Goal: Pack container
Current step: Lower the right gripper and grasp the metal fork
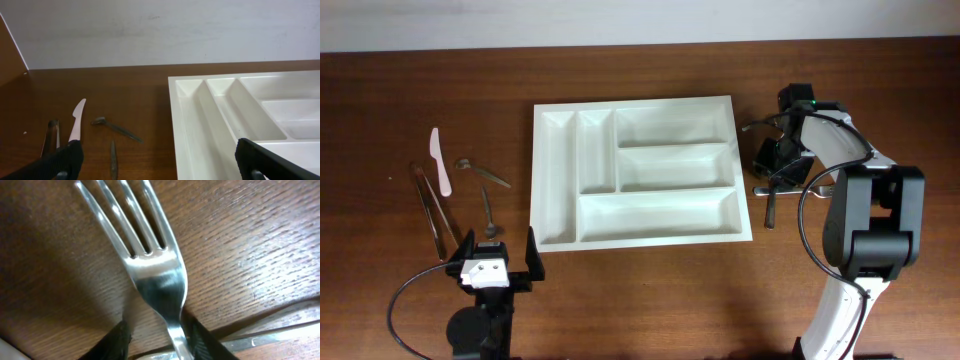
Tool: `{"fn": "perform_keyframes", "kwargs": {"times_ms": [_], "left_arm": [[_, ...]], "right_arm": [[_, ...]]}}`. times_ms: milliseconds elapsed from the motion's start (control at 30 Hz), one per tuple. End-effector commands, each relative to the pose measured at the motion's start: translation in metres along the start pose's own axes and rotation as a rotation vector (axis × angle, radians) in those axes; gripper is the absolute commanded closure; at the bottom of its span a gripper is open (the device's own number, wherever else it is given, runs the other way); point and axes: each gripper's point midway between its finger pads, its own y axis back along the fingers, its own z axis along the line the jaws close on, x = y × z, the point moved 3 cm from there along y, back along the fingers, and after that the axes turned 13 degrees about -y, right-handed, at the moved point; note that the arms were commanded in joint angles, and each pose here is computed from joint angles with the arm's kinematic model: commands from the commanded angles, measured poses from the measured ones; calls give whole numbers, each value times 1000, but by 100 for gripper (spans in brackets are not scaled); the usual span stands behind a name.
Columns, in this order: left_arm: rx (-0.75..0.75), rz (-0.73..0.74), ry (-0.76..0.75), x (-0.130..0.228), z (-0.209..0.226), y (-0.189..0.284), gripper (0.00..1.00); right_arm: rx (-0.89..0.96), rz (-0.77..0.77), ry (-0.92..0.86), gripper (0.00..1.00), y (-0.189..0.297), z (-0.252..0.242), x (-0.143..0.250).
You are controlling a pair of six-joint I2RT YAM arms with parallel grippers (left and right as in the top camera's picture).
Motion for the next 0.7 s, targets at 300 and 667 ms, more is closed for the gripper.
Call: {"fn": "perform_keyframes", "kwargs": {"times_ms": [300, 667], "left_arm": [[-5, 2, -15, 2, 1, 0, 1], [-5, 2, -14, 2, 1, 0, 1]], "right_arm": [[86, 18, -7, 96, -21, -18, 8], [112, -41, 78, 96, -10, -24, -14]]}}
